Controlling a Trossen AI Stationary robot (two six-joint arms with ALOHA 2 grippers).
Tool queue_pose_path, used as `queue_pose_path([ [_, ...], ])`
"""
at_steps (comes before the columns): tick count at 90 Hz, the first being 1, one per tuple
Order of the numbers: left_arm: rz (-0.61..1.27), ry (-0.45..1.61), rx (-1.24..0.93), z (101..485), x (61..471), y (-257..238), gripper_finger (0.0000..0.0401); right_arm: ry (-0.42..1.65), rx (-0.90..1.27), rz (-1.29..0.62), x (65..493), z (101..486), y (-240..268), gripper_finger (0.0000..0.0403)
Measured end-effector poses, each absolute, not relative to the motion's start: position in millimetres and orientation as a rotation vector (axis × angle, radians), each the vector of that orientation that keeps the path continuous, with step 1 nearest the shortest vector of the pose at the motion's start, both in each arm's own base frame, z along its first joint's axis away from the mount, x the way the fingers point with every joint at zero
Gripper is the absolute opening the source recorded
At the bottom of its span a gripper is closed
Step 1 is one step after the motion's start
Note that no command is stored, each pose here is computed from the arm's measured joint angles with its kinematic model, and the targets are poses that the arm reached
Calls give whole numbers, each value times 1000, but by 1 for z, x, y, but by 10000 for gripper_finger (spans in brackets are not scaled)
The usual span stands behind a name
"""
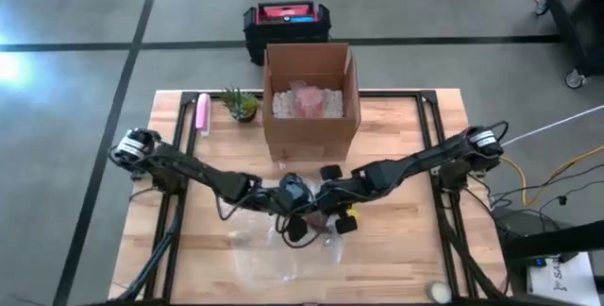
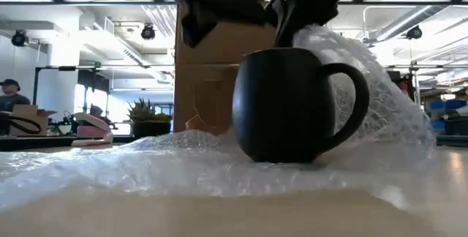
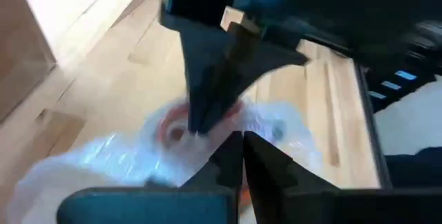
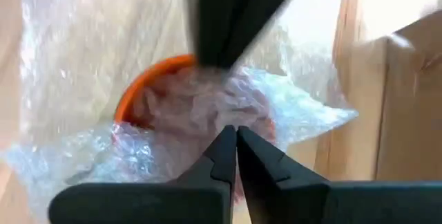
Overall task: Wrap mug
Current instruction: Wrap the black mug with the bubble wrap
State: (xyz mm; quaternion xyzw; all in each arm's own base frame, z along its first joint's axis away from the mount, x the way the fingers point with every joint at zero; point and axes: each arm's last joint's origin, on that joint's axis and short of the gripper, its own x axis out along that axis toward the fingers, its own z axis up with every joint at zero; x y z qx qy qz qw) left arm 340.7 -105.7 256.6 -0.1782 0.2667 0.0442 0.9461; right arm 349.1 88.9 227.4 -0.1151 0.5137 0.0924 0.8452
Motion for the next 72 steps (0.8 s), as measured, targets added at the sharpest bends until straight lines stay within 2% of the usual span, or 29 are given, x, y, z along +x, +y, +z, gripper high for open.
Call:
queue_pose_path([
  [19, 170, 753, -442, 266, 300, -110, 0, 1098, -204, 174, 304, 276, 80, 0],
  [33, 246, 976, -493, 247, 275, -127, 0, 1140, -149, 131, 261, 258, 68, 0],
  [46, 272, 1051, -557, 226, 259, -144, 7, 1075, -78, 104, 237, 217, 62, 0],
  [56, 314, 1149, -675, 212, 250, -144, 43, 1041, -30, 83, 229, 197, 60, 0],
  [72, 294, 1354, -789, 182, 227, -153, 142, 1032, -27, 86, 230, 175, 61, 0],
])
